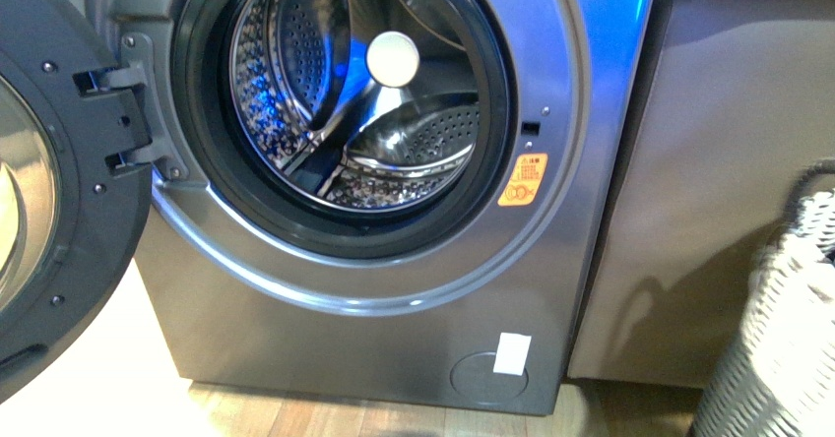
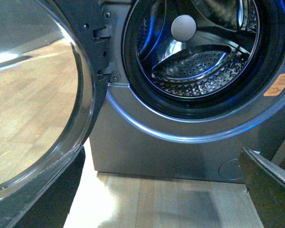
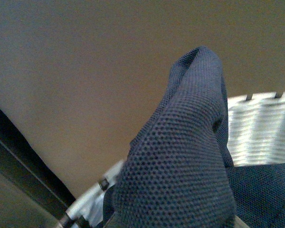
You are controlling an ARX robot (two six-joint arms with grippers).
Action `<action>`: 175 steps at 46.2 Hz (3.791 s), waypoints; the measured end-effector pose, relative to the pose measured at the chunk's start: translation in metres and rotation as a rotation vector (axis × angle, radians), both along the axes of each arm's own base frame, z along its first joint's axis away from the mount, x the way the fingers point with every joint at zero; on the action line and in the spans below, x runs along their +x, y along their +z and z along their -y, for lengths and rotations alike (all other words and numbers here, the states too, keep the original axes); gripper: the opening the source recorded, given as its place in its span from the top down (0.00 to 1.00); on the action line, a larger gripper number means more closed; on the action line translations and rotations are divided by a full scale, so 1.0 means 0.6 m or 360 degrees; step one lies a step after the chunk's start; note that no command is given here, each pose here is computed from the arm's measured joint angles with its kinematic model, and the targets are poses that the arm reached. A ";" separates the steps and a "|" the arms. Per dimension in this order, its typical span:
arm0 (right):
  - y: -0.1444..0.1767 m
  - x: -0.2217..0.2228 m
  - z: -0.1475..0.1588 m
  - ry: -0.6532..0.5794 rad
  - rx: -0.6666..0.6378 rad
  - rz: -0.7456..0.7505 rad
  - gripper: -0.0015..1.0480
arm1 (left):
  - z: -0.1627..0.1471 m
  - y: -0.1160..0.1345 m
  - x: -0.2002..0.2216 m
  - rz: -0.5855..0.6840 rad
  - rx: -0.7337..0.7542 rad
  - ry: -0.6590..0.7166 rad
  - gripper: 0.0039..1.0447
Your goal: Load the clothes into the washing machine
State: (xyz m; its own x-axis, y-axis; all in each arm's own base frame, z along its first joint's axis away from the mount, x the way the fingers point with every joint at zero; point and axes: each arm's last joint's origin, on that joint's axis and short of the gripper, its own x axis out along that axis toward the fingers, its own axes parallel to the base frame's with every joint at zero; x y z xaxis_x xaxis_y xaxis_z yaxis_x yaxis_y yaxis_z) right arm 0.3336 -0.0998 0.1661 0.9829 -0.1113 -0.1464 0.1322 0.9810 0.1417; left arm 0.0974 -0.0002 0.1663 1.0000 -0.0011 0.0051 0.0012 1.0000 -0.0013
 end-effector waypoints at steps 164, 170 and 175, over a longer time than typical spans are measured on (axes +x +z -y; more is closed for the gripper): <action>0.693 -0.061 -0.425 0.1107 -0.0051 0.0789 0.90 | 0.122 0.415 0.301 0.0552 0.0118 -0.1173 0.06; 0.693 -0.061 -0.425 0.1107 -0.0051 0.0789 0.90 | 0.158 0.415 0.323 0.0542 0.0122 -0.1284 0.06; 0.693 -0.061 -0.425 0.1106 -0.0052 0.0789 0.90 | 0.180 0.415 0.332 0.0575 0.0119 -0.1399 0.06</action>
